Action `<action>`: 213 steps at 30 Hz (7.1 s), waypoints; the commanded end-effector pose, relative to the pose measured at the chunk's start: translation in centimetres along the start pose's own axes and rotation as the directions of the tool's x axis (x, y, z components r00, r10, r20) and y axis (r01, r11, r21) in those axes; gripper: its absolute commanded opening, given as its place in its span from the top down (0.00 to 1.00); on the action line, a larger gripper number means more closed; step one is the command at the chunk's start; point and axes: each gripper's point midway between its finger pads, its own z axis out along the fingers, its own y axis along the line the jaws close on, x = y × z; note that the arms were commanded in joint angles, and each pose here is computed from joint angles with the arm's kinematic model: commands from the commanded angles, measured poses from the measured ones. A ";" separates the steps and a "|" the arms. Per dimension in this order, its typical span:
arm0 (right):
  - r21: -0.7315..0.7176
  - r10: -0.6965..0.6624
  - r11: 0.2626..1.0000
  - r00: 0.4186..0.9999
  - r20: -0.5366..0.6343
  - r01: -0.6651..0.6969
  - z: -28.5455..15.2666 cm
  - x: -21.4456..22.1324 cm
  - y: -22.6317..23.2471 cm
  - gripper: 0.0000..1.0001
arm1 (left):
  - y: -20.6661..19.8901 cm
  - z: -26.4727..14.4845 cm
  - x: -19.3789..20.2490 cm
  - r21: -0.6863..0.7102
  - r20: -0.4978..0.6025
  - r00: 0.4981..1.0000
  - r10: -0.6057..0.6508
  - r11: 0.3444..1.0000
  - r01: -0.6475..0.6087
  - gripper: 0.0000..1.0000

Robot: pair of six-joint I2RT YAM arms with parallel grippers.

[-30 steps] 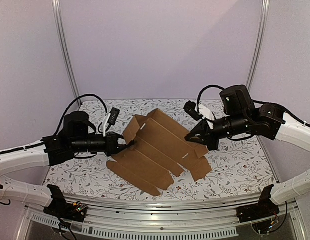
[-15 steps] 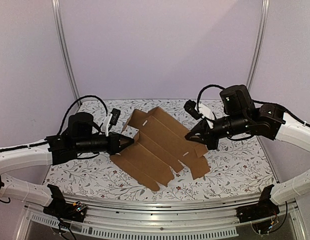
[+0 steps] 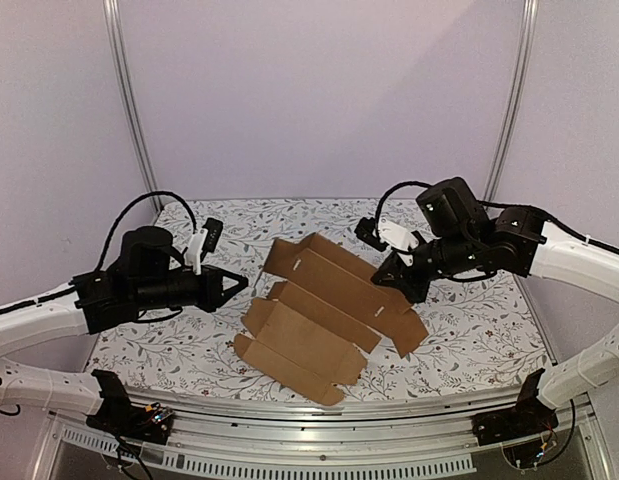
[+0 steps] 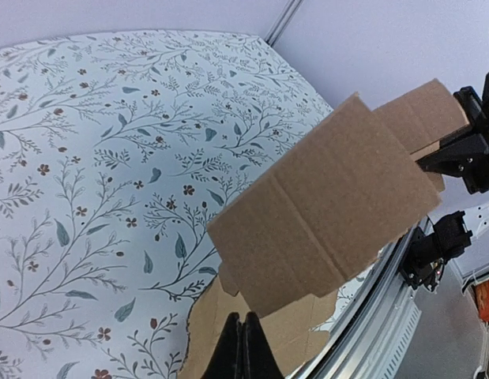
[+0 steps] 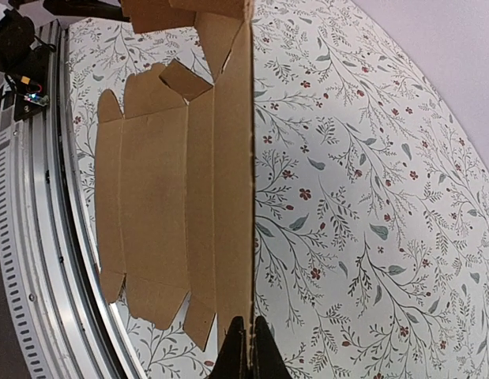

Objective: Fold the paper box

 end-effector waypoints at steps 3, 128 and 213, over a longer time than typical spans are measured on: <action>0.054 -0.140 0.988 0.989 -0.056 0.143 0.9 0.3 -0.4 1.00 | 2.7 -1.7 0.5 -0.135 -0.011 0.999 0.044 0.990 -0.045 1.00; 0.503 -0.549 0.280 0.567 -0.614 0.817 9.6 8.3 3.2 1.00 | 2.2 8.7 12.8 -0.094 -0.297 0.954 -0.046 0.995 0.019 1.00; 0.564 -0.512 0.355 0.660 -0.550 0.745 9.7 9.0 6.0 0.85 | -1.5 13.5 12.1 -0.173 -0.194 0.957 0.217 0.952 -0.251 1.00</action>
